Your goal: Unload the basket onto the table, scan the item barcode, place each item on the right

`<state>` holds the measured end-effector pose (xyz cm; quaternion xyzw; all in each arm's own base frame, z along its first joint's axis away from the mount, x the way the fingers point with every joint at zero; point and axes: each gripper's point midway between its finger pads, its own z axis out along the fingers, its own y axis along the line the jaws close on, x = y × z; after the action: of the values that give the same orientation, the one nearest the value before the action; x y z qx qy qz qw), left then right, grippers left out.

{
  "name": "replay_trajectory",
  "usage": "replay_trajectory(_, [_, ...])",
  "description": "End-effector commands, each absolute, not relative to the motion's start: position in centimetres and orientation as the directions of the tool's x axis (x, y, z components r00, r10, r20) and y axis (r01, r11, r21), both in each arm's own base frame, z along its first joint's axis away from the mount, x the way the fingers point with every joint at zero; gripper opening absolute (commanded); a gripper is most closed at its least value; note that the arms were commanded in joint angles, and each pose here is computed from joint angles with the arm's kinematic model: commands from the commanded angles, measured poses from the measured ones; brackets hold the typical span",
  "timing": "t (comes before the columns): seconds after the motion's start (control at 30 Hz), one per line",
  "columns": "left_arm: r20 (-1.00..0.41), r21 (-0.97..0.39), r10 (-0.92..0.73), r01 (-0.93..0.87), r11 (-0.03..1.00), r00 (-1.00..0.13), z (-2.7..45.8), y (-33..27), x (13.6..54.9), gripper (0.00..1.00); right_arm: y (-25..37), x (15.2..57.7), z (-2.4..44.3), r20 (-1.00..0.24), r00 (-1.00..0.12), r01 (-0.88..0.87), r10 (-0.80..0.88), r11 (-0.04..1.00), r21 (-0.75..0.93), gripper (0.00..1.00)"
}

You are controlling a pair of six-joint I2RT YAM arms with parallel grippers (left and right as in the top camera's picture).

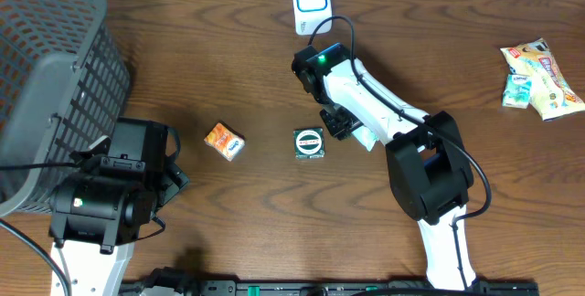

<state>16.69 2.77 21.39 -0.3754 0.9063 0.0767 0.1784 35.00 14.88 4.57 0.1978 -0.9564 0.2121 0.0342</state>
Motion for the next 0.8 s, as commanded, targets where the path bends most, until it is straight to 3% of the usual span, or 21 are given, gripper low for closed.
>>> replay_trajectory(0.0, [-0.403,-0.006,-0.660,-0.719,0.695,-0.634,22.1,3.1,16.8,0.98,16.3,34.1,5.1,0.137,-0.924,-0.382,-0.356,0.873,-0.303,0.48])
replay_trajectory(0.23, [-0.404,-0.006,-0.660,-0.719,0.695,-0.634,22.1,3.1,16.8,0.98,20.0,31.6,4.7,0.181,-0.913,-0.384,-0.366,0.920,-0.081,0.38])
replay_trajectory(0.33, [-0.404,-0.006,-0.660,-0.719,0.695,-0.634,22.1,3.1,16.8,0.98,20.5,31.3,4.6,0.183,-0.909,-0.391,-0.374,0.918,-0.068,0.33])
replay_trajectory(0.5, [-0.404,-0.006,-0.660,-0.719,0.695,-0.634,22.1,3.1,16.8,0.98,22.4,31.0,4.2,0.166,-0.903,-0.403,-0.395,0.915,-0.016,0.39])
replay_trajectory(0.77, [-0.404,-0.006,-0.660,-0.719,0.695,-0.634,22.1,3.1,16.8,0.98,27.1,31.2,3.8,0.061,-0.890,-0.446,-0.452,0.890,0.093,0.41])
